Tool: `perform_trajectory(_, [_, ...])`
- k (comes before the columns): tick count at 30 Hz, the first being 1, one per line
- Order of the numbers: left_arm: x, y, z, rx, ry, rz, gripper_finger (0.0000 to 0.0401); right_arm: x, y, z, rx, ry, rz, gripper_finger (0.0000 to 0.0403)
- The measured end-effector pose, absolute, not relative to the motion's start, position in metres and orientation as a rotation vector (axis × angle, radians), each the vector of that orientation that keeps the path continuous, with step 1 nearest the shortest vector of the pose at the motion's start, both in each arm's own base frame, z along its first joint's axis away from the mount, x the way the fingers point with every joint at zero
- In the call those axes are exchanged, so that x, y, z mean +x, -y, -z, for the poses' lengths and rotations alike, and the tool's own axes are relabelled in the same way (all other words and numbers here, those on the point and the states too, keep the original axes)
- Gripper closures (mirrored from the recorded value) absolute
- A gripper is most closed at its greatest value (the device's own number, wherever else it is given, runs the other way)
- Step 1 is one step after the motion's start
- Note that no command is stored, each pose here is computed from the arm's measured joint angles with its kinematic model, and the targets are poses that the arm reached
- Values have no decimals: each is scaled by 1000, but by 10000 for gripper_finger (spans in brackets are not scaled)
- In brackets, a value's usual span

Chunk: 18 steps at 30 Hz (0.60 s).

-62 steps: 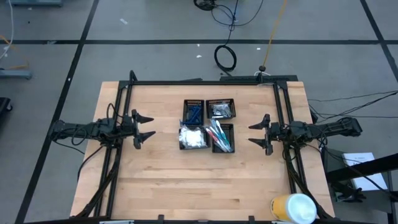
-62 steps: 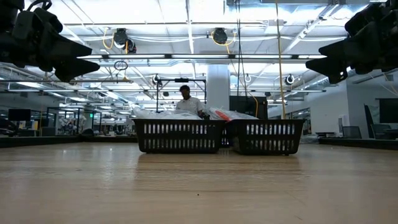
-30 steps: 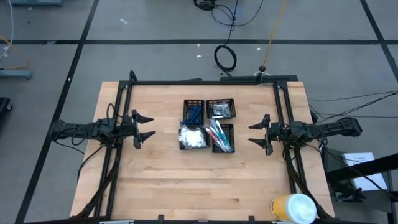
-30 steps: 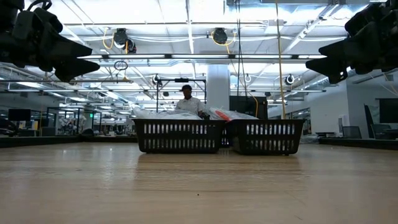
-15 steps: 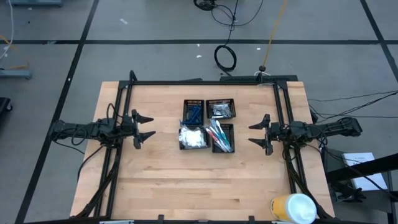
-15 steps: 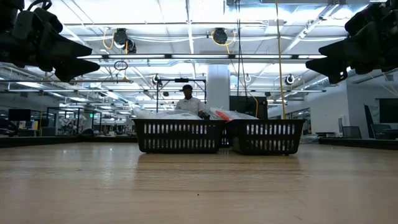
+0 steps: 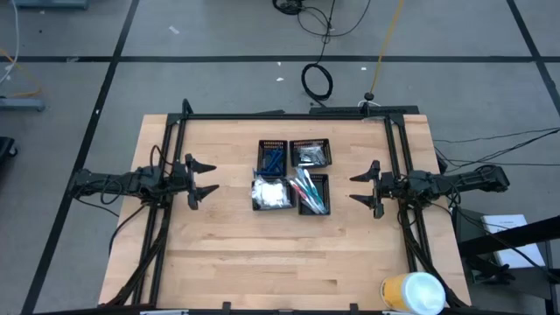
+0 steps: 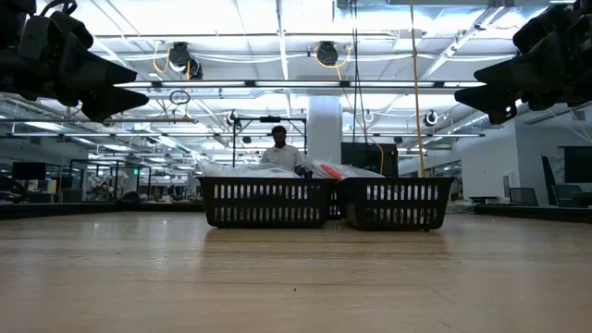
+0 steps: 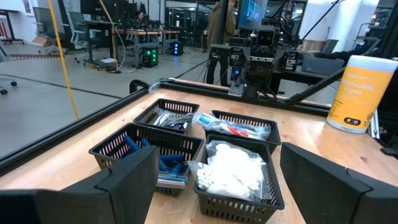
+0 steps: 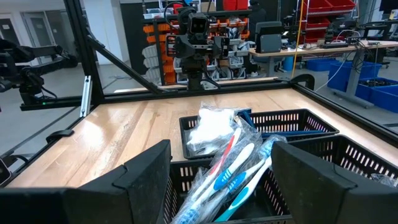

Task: Pick & Place Travel size toiletries
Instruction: Return to Home Position

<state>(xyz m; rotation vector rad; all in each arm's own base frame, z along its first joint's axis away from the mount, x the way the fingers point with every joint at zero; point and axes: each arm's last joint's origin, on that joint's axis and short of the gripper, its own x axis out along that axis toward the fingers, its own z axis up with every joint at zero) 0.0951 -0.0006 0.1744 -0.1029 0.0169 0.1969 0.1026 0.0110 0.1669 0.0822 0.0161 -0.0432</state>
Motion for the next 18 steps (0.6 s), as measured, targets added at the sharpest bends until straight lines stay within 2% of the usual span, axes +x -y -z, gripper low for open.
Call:
perform_trajectory(10, [95, 1, -174, -103, -17, -197, 88, 103, -11, -167, 82, -16, 44, 140])
perform_trajectory(18, [95, 1, -174, -103, -17, -197, 76, 103, -11, -167, 82, -16, 43, 140])
